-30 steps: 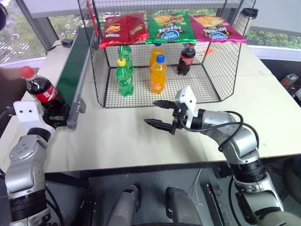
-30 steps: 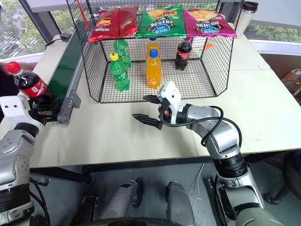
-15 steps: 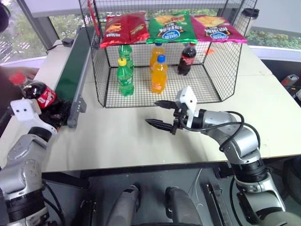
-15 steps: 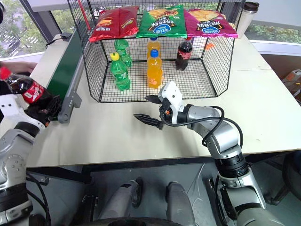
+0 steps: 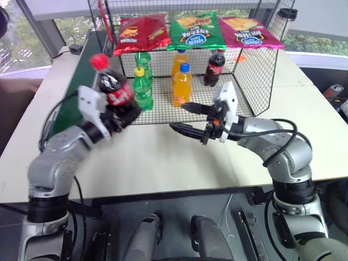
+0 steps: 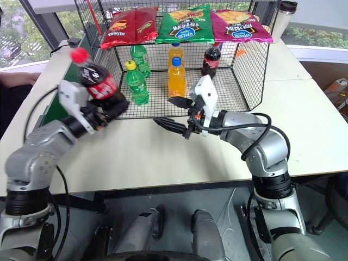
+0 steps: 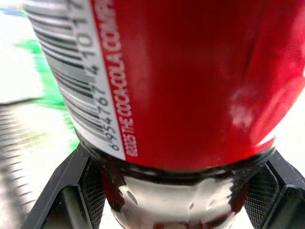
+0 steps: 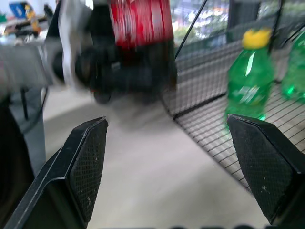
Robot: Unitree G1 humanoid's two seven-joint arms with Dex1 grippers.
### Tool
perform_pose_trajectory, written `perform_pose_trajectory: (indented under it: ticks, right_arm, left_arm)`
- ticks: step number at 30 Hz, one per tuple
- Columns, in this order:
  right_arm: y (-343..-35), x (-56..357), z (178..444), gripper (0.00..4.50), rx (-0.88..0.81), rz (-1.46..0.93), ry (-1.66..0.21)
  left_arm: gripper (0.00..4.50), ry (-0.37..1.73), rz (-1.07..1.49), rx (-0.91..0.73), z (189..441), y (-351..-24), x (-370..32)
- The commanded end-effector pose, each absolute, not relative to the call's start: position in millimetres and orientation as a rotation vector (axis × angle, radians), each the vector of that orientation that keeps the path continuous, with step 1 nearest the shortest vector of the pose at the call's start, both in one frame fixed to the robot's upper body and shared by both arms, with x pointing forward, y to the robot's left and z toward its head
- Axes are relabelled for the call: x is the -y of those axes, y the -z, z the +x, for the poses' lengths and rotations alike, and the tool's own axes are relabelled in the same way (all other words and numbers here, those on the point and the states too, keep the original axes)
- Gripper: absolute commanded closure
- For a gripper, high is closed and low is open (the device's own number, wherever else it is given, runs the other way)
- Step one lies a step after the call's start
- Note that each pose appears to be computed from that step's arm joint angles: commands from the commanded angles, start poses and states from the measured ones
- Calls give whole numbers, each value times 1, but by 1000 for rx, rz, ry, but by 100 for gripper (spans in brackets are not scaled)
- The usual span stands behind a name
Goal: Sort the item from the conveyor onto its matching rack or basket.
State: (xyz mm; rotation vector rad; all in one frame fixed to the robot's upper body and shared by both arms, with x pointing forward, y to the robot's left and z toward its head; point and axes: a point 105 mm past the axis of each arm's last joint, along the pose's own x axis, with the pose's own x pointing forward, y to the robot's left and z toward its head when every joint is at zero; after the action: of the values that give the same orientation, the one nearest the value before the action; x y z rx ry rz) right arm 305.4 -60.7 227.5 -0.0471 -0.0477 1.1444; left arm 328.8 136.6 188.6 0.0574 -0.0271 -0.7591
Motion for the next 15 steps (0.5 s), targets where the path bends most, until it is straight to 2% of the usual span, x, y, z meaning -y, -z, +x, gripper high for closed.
perform_pose_trajectory:
  ticks: [1, 7, 15]
  right_arm:
    - [-247, 61, 299, 41, 115, -63, -1157]
    - [-252, 62, 298, 41, 126, -81, -1151]
    - [-258, 56, 292, 41, 143, -83, -1167]
  left_arm:
    - [148, 898, 147, 95, 323, -197, -114]
    - [148, 1110, 230, 62, 316, -173, -78]
    - [148, 1221, 269, 74, 313, -158, -51]
